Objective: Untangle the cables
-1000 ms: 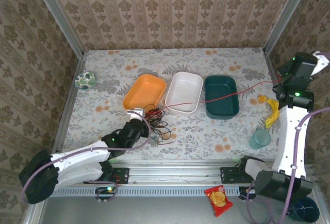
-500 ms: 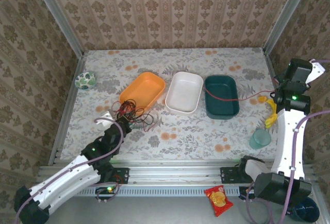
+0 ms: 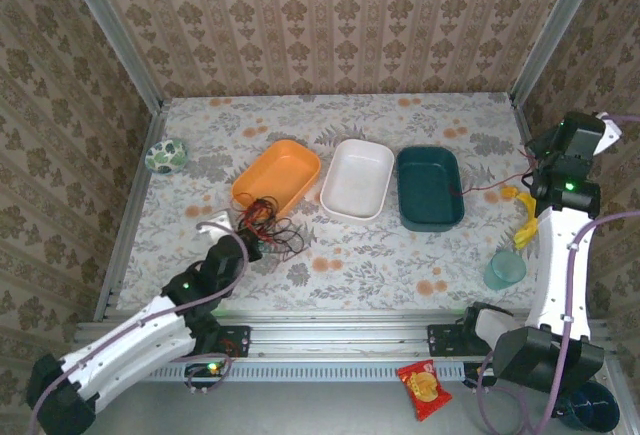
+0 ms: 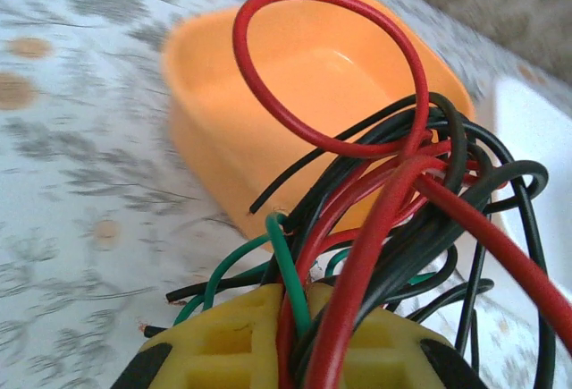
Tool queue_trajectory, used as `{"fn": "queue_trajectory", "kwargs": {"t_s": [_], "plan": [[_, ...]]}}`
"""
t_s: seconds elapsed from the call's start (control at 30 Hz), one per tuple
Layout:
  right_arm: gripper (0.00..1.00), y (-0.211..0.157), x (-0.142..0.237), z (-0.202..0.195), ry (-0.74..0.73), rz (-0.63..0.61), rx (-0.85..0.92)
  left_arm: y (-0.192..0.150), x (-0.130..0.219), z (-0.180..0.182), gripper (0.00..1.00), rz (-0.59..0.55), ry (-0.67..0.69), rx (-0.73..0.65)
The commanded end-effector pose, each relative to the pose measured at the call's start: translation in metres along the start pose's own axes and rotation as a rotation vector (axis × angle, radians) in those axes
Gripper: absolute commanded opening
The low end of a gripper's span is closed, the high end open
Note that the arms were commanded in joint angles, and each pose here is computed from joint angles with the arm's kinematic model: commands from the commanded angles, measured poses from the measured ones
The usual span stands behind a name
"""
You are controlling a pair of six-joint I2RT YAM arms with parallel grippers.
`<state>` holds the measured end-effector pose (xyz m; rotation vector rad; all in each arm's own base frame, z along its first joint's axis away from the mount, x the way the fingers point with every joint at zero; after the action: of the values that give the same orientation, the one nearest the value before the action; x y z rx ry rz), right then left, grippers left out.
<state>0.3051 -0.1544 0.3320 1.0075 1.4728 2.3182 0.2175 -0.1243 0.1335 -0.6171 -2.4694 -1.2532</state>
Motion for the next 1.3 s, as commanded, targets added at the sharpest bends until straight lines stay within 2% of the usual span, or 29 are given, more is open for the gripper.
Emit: {"fn": "queue_trajectory", "kwargs": {"t_s": [0.0,0.17,0.27,0.4,0.6,0.8,0.97,1.0,1.03,1.1,1.17,1.27], "plan": [[0.0,0.004,0.006,0.024,0.103,-0.033,0.039,0.008,0.008,-0.08,0.0,0.034,-0.286,-0.14],[0.0,-0.016,0.004,0.051,0.187,0.005,0.101,0.002,0.002,-0.131,0.0,0.072,-0.406,-0.228],[0.0,-0.041,0.0,0.069,0.238,0.058,0.133,0.001,-0.009,-0.146,0.0,0.06,-0.41,-0.237],[0.0,-0.09,-0.003,0.095,0.293,0.115,0.211,-0.005,-0.033,-0.131,0.0,0.038,-0.287,-0.215],[0.0,-0.162,-0.02,0.109,0.327,0.258,0.284,-0.017,-0.046,-0.113,0.0,0.014,-0.169,-0.19],[0.0,-0.218,-0.042,0.109,0.314,0.43,0.338,-0.021,-0.049,-0.105,0.0,0.02,-0.125,-0.17],[0.0,-0.249,-0.055,0.106,0.29,0.541,0.367,-0.022,-0.051,-0.104,0.0,0.02,-0.118,-0.162],[0.03,-0.251,-0.056,0.106,0.288,0.553,0.37,-0.022,-0.051,-0.104,0.0,0.02,-0.115,-0.161],[0.11,-0.253,-0.056,0.105,0.282,0.563,0.376,-0.022,-0.051,-0.102,0.0,0.019,-0.111,-0.156],[0.37,-0.255,-0.056,0.103,0.269,0.577,0.386,-0.021,-0.05,-0.1,0.0,0.016,-0.101,-0.146],[0.5,-0.25,-0.055,0.098,0.234,0.568,0.398,-0.021,-0.05,-0.097,0.0,0.014,-0.091,-0.14],[0.59,-0.238,-0.05,0.092,0.194,0.529,0.405,-0.021,-0.05,-0.093,0.0,0.008,-0.078,-0.131]]}}
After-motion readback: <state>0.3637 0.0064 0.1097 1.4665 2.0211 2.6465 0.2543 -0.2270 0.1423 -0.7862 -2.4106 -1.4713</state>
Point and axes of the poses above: each hand's point on the last joint's axis, 136 mm out from that joint toward the fingers, its own x axis back along the fingers, its own z axis along the line the jaws close on, y = z × x, the point moved 1 cm from there along x, back along the fingers, and after that the axes turned 10 degrees about x, right-handed, at the moved point
